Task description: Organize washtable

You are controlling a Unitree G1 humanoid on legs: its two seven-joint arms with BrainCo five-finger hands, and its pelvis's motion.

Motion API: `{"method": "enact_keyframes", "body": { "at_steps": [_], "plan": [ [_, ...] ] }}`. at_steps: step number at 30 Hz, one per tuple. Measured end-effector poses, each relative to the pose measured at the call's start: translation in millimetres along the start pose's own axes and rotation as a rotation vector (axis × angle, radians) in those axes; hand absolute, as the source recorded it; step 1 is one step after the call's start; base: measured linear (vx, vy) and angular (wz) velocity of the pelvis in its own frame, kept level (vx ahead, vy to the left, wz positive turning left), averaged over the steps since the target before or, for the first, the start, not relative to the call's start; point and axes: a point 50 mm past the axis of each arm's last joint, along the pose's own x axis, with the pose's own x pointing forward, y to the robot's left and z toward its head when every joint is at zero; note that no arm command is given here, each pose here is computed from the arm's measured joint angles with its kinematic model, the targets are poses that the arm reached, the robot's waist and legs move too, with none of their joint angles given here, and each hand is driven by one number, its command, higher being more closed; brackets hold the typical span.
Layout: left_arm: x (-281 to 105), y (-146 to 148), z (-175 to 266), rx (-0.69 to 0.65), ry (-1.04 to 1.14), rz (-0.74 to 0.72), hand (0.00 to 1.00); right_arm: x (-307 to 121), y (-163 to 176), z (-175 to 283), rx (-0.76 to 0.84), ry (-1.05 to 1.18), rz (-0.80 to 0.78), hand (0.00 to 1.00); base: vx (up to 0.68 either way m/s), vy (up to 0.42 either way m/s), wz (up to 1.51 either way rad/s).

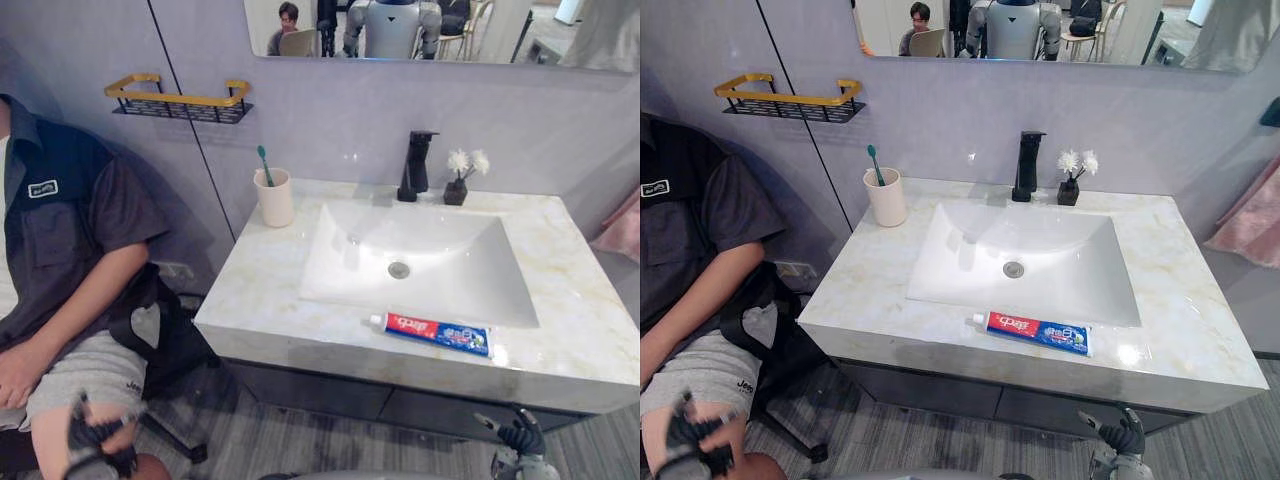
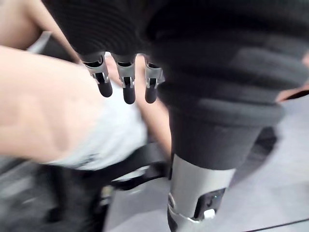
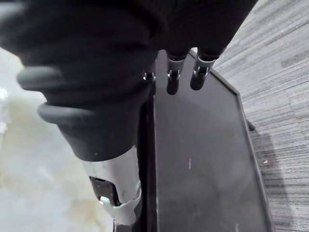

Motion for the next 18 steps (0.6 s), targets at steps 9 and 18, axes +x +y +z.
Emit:
{"method": "enact_keyframes", "body": {
  "at_steps": [9,18],
  "plan": [
    [-63.6,-71.3,186.0,-0.218,-0.928,-0.275,0.00,-6.6,-2.1,-1.8,-0.043,-0.033,0.006,0.00,0.02,-0.011,0.10],
    [-154.0,-185.2,185.6,-0.099,-1.129,-0.977,0.00,4.7,23.1,0.5,-0.151,-0.022,0.162,0.00,-0.08,-0.001,-0.03]
  ]
}}
